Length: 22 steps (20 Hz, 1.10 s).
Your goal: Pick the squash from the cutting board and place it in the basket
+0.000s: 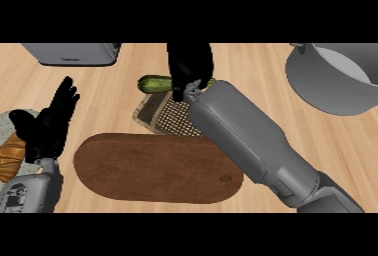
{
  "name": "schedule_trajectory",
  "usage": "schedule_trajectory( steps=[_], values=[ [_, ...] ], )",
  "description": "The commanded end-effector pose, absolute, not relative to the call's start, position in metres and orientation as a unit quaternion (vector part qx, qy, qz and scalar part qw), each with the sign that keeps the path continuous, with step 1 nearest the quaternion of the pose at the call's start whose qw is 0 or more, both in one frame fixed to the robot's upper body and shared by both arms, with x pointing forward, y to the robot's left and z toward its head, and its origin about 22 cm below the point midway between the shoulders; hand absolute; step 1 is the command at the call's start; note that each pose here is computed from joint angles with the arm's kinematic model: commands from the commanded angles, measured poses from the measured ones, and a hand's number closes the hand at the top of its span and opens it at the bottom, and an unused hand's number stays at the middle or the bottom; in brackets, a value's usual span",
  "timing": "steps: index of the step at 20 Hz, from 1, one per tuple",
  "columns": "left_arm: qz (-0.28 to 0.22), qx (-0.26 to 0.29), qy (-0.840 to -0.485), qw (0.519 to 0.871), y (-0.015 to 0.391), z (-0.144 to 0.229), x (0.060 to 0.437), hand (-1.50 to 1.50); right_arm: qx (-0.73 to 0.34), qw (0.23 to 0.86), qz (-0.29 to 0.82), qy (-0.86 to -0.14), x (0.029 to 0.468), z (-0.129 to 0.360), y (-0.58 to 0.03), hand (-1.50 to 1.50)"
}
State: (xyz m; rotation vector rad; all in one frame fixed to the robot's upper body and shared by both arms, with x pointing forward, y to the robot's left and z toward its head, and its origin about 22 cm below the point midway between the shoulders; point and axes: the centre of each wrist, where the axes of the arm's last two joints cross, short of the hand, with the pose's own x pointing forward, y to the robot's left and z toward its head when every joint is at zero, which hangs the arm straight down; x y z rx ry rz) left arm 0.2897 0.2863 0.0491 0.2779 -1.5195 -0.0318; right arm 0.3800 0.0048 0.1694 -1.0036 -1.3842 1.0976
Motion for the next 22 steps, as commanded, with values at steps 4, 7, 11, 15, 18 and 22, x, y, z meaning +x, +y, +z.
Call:
schedule_trajectory(
  steps=[4,7,11,15,18,22],
  values=[
    [-0.019,0.126,-0.684,0.718,0.29,0.064,0.295,0.0,-0.367,0.598,0.292,-0.65,0.383,0.222,-0.005,-1.5],
    [-0.007,0.126,-0.685,0.718,0.295,0.057,0.292,0.0,-0.358,0.616,0.266,-0.65,0.38,0.216,-0.024,-1.5],
    [-0.012,0.136,-0.679,0.722,0.311,0.051,0.283,0.0,-0.33,0.649,0.195,-0.657,0.376,0.215,-0.073,-1.5],
    [-0.007,0.139,-0.682,0.718,0.294,0.043,0.283,0.0,-0.313,0.657,0.182,-0.662,0.357,0.218,-0.127,-1.5],
    [-0.002,0.137,-0.683,0.717,0.294,0.044,0.273,0.0,-0.311,0.647,0.195,-0.668,0.34,0.23,-0.163,-1.5],
    [-0.005,0.137,-0.685,0.716,0.3,0.065,0.297,0.0,-0.281,0.641,0.187,-0.689,0.318,0.24,-0.193,-1.5]
  ],
)
